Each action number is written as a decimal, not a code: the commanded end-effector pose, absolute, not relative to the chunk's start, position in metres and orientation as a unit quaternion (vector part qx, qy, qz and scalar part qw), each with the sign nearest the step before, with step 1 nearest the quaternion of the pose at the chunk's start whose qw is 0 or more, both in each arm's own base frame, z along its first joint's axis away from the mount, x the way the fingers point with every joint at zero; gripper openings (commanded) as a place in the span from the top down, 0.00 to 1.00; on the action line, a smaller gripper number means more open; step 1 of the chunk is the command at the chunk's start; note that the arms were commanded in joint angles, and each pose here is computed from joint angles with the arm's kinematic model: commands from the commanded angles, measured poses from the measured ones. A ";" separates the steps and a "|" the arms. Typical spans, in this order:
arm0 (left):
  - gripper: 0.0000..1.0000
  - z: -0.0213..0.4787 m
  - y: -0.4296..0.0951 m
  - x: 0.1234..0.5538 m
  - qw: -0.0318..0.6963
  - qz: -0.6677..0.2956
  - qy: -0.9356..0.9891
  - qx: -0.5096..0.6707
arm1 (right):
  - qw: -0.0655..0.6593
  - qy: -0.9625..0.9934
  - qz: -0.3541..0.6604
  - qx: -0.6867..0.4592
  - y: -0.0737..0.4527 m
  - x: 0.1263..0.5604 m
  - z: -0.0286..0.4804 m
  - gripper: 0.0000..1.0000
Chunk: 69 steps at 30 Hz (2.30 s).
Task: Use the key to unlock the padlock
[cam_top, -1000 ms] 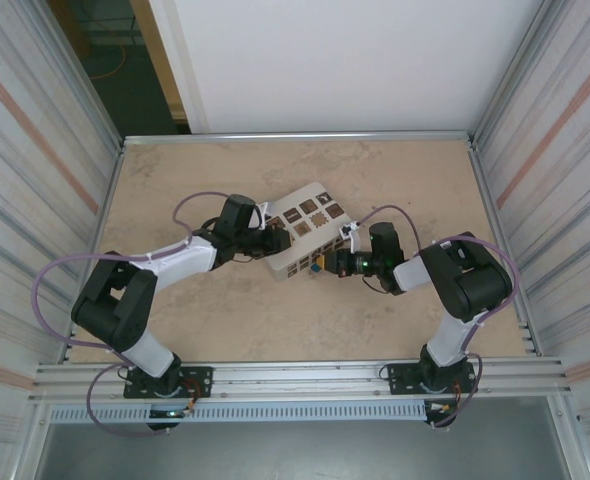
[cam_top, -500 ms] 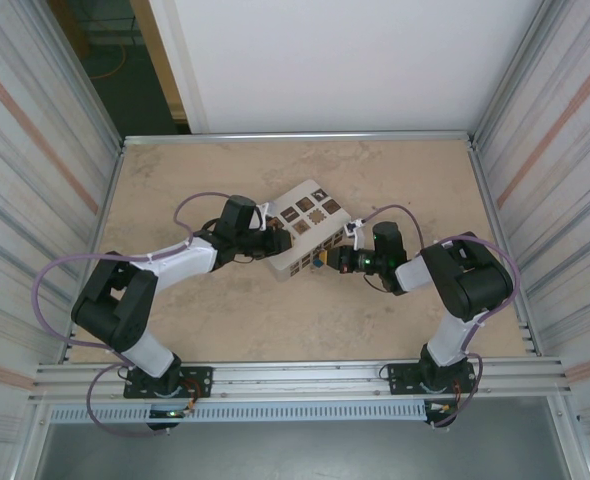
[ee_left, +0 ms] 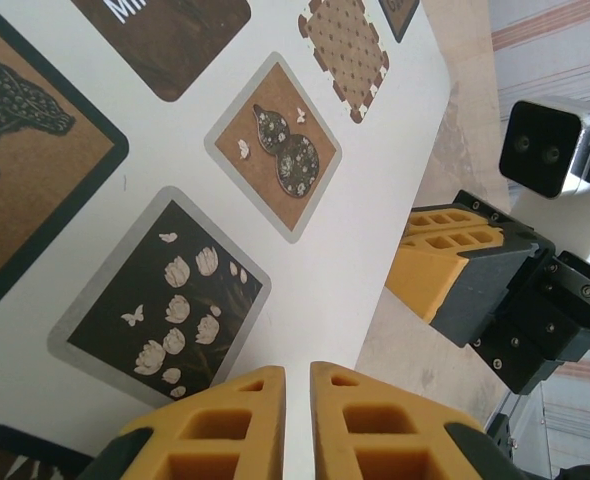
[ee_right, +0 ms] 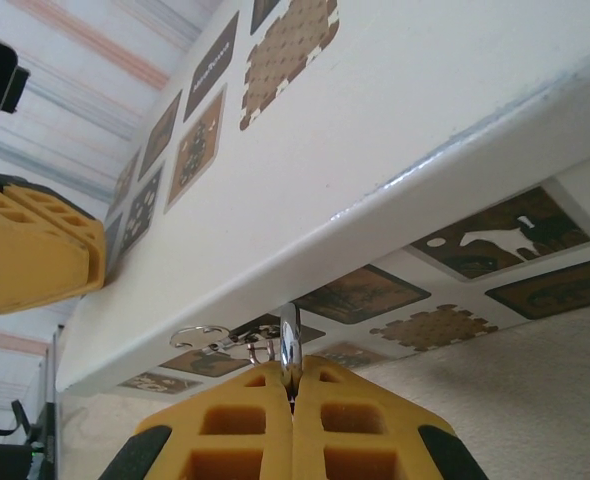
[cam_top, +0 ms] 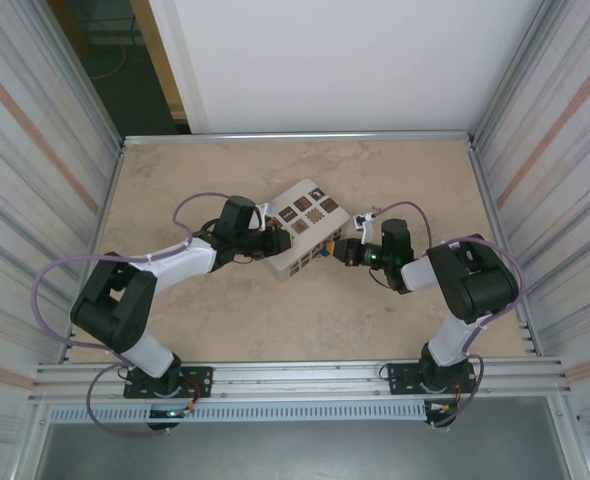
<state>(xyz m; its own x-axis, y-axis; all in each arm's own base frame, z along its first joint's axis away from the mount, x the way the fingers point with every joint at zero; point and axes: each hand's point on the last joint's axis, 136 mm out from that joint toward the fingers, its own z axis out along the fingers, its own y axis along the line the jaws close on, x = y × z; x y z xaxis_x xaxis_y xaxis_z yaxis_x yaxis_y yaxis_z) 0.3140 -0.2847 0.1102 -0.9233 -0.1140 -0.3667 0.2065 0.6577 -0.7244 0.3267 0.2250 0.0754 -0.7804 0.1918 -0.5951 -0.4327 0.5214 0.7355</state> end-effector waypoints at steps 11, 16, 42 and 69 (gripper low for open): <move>0.77 0.093 -0.271 0.295 0.141 -0.365 0.920 0.012 | 0.353 0.809 0.464 -0.080 0.204 0.322 0.096 1.00; 0.73 0.104 -0.271 0.299 0.155 -0.365 0.918 0.019 | 0.352 0.811 0.460 -0.083 0.199 0.318 0.099 1.00; 0.46 0.188 -0.168 0.289 0.335 -0.269 0.903 0.022 | 0.345 0.853 0.383 -0.081 0.173 0.289 0.135 1.00; 0.11 0.252 -0.157 0.248 0.557 -0.236 0.717 0.347 | 0.312 0.880 0.349 -0.084 0.161 0.263 0.168 1.00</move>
<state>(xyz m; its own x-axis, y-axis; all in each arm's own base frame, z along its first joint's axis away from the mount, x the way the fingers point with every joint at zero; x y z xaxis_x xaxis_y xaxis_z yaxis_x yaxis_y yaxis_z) 0.2509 -0.1495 0.2471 -0.2638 0.2007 -0.9435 0.7057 0.7070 -0.0469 0.2666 0.1625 0.1593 -0.7909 0.0911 -0.6051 -0.3519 0.7413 0.5715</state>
